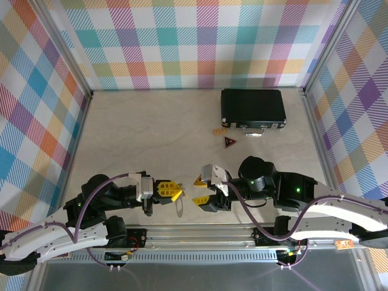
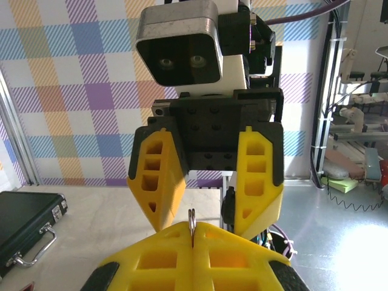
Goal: Put the keys on the keyring
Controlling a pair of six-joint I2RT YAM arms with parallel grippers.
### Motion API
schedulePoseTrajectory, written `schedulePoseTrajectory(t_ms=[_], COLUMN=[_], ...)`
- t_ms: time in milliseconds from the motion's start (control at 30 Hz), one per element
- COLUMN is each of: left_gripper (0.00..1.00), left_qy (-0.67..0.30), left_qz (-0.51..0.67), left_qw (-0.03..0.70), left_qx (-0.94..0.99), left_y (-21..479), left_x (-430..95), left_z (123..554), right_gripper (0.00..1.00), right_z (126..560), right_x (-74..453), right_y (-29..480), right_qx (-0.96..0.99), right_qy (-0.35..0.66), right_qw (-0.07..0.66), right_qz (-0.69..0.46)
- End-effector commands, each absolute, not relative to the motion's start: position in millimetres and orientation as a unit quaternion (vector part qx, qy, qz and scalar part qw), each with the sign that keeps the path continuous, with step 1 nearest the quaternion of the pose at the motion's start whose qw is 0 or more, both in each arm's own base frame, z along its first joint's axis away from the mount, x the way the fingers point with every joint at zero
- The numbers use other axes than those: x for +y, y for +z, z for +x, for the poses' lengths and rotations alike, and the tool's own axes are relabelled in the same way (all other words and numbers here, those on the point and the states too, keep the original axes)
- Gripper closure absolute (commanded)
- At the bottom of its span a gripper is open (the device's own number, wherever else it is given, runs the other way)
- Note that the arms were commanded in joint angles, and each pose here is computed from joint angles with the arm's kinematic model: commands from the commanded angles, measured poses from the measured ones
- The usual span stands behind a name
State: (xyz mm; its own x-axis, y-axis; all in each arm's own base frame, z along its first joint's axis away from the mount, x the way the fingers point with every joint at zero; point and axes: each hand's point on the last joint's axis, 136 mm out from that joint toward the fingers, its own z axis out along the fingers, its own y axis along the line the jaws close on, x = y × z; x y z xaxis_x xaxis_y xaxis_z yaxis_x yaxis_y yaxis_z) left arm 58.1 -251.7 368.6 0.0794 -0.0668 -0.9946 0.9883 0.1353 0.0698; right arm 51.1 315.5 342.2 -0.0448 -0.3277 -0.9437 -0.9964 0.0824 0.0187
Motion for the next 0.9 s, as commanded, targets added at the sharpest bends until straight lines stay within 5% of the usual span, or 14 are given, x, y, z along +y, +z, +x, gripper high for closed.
schedulePoseTrajectory(t_ms=[0,467,867], left_gripper=[1.00,1.00,1.00], left_qy=[-0.476,-0.471,-0.467], left_qz=[0.447,0.439,0.434], left_qw=[0.589,0.590,0.595], left_qx=[0.476,0.486,0.489], left_y=[383.5,377.1,377.3], left_x=[-248.1,-250.4,-249.3], left_z=[57.8,63.5,66.1], right_gripper=[0.59,0.69,0.67], right_z=[50.3,42.5,47.4], right_x=[324.0,337.7,341.8], right_y=[354.9,344.7,336.6], right_qx=[0.595,0.585,0.598], right_qy=[0.429,0.455,0.445], right_qw=[0.435,0.414,0.411], right_qz=[-0.523,-0.528,-0.524])
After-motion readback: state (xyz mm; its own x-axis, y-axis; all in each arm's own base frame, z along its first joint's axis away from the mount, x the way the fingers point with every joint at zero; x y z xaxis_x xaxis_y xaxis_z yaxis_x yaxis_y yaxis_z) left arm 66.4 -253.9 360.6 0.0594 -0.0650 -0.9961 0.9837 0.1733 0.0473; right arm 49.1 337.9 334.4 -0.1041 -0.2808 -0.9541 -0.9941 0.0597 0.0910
